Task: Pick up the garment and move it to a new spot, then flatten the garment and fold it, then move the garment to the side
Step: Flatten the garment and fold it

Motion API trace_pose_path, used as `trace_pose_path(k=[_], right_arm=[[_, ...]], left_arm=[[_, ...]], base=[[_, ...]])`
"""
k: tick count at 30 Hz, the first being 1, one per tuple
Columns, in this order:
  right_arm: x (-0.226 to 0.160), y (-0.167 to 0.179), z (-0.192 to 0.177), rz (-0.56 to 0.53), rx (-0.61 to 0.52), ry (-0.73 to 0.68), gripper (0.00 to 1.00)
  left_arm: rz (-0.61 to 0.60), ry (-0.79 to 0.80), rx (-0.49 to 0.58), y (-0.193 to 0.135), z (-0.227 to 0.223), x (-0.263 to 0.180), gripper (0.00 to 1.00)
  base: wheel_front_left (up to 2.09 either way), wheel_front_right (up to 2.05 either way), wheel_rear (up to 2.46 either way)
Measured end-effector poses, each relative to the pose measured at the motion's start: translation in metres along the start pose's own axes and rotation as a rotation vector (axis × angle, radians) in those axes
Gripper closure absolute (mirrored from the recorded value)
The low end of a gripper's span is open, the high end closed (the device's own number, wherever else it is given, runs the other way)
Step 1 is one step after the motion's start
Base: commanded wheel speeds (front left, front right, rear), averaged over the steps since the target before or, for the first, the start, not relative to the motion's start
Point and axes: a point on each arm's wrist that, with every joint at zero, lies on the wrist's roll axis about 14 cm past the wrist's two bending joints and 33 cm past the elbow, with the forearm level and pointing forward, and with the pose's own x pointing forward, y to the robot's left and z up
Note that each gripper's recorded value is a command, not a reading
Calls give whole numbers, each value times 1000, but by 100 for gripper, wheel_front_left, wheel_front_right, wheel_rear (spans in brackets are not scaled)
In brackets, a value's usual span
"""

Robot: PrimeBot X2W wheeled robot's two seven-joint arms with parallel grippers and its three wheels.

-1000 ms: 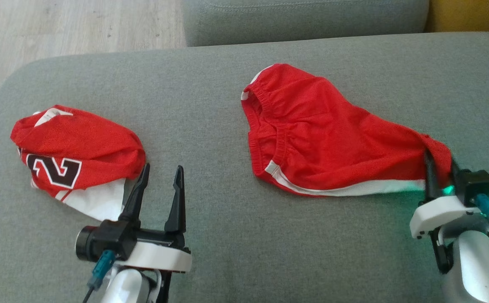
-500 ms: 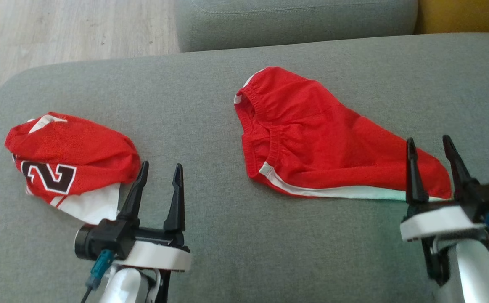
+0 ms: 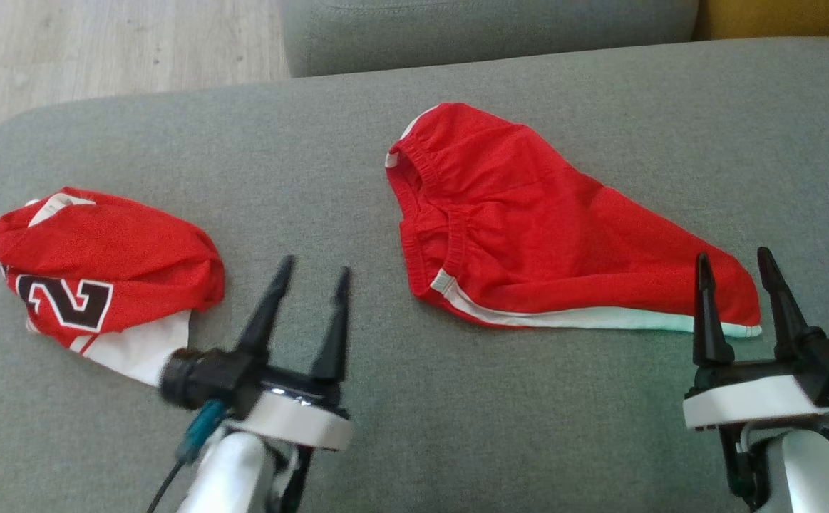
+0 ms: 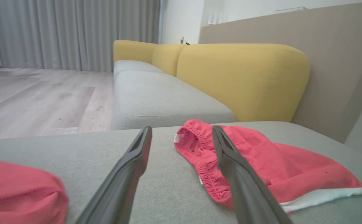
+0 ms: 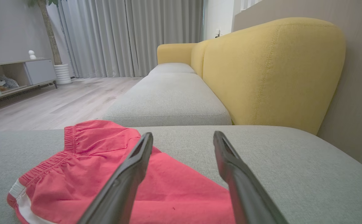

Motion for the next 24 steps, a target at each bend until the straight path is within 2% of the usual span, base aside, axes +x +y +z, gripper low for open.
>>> trace_pose_path(k=[3, 6, 13, 24], right_arm=[[0, -2, -2, -6, 5, 6, 0], [1, -2, -5, -7, 4, 14, 0], [0, -7, -15, -23, 11, 44, 0], [-1, -25, -27, -80, 14, 81, 0]], left_arm=[[-94, 53, 6, -21, -13, 9, 0], [-187, 170, 32, -41, -37, 14, 0], [-354, 332, 57, -74, -64, 28, 0], [-433, 509, 113, -71, -107, 44, 0]], base=[[0, 0, 0], [0, 0, 0], [0, 0, 0], [0, 0, 0]])
